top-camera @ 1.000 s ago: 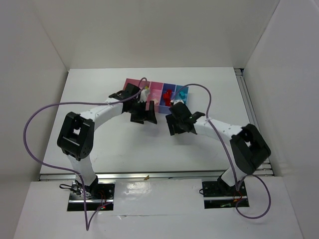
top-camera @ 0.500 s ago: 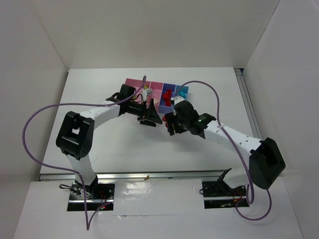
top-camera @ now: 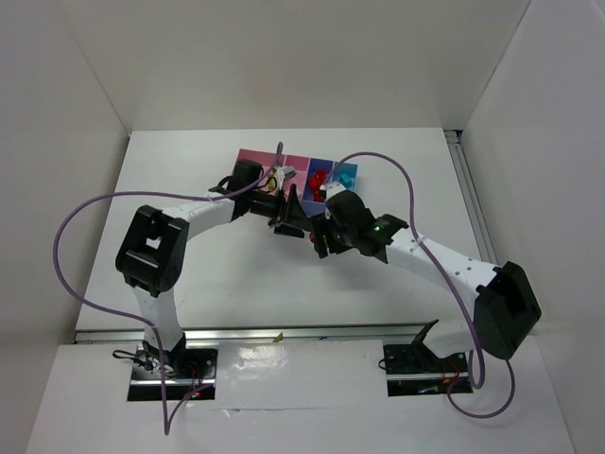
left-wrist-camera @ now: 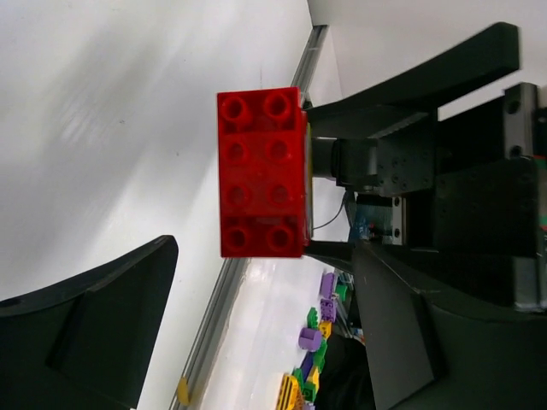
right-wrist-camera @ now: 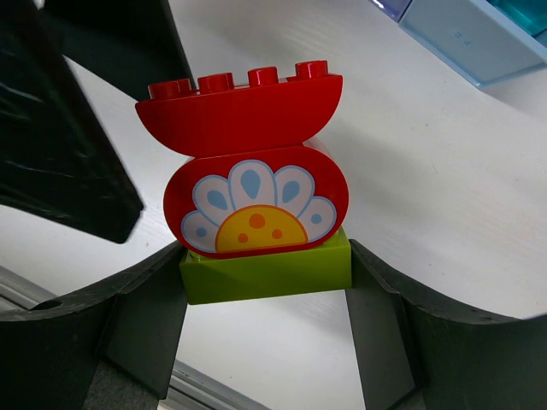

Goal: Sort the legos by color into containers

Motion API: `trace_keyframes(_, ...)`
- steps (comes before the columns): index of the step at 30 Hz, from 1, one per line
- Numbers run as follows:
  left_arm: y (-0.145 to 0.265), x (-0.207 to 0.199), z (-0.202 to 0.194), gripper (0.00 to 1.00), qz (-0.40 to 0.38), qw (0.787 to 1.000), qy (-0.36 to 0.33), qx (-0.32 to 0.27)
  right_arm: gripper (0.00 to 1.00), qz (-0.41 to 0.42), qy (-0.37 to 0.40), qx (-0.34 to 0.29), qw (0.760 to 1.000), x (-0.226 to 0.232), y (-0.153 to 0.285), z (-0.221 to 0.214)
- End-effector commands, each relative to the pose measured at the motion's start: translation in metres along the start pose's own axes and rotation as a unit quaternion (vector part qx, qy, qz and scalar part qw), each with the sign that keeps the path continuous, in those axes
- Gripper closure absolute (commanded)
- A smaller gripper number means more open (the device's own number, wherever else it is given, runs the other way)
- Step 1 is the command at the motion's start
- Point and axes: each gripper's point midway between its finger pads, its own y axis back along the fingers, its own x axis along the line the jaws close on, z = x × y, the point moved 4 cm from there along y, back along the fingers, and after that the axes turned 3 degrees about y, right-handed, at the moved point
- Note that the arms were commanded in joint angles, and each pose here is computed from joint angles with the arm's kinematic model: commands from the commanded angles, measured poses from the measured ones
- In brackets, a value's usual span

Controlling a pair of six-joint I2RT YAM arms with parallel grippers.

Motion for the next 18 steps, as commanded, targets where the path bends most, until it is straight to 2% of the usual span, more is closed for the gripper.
trace_keyframes(1, -0.0068, -0.0116, 0.0105, 0.07, -0.025, 0.999, -0.036, 0.004, 0.45, 0.010, 0.004, -0.038, 0.999, 0.0091, 0.0123, 0.0245)
trace_keyframes(6, -0.0102, -0.0093, 0.0121, 0.12, -0.040, 0.999, -0.019, 0.004, 0.45, 0.011, 0.003, -0.042, 0.999, 0.0098, 0.0137, 0.0280)
trace_keyframes(7, -0.0107, -0.0131, 0.0161, 0.13, -0.054, 0.998, -0.041, -0.004, 0.45, 0.010, 0.004, -0.038, 0.999, 0.0097, 0.0111, 0.0265)
trace_keyframes(8, -0.0111, -0.0117, 0.0109, 0.15, -0.067, 0.998, -0.017, 0.007, 0.45, 0.010, 0.004, -0.038, 0.999, 0.0097, 0.0111, 0.0265)
trace_keyframes(9, -0.0138, -0.0173, 0.0112, 0.22, -0.081, 0.996, -0.033, 0.007, 0.45, 0.004, 0.004, -0.035, 0.999, 0.0078, 0.0112, 0.0249)
trace_keyframes(11, -0.0149, -0.0141, 0.0092, 0.29, -0.084, 0.996, -0.021, 0.011, 0.45, 0.004, 0.004, -0.034, 0.999, 0.0085, 0.0100, 0.0269)
trace_keyframes(12, -0.0149, -0.0145, 0.0091, 0.35, -0.084, 0.996, -0.016, 0.011, 0.45, 0.003, 0.005, -0.030, 1.000, 0.0080, 0.0102, 0.0250)
trace_keyframes(13, -0.0149, -0.0145, 0.0091, 0.47, -0.084, 0.996, -0.016, 0.011, 0.45, 0.003, 0.005, -0.030, 1.000, 0.0080, 0.0102, 0.0250)
trace_keyframes(15, -0.0158, -0.0114, 0.0096, 0.64, -0.075, 0.997, -0.011, 0.006, 0.45, 0.003, 0.005, -0.030, 1.000, 0.0080, 0.0102, 0.0250)
trace_keyframes(16, -0.0156, -0.0127, 0.0107, 0.80, -0.075, 0.997, -0.008, 0.007, 0.45, 0.002, 0.005, -0.026, 1.000, 0.0075, 0.0105, 0.0232)
trace_keyframes(18, -0.0115, -0.0128, 0.0184, 0.96, -0.053, 0.999, -0.009, -0.006, 0.45, 0.003, 0.005, -0.030, 1.000, 0.0075, 0.0130, 0.0247)
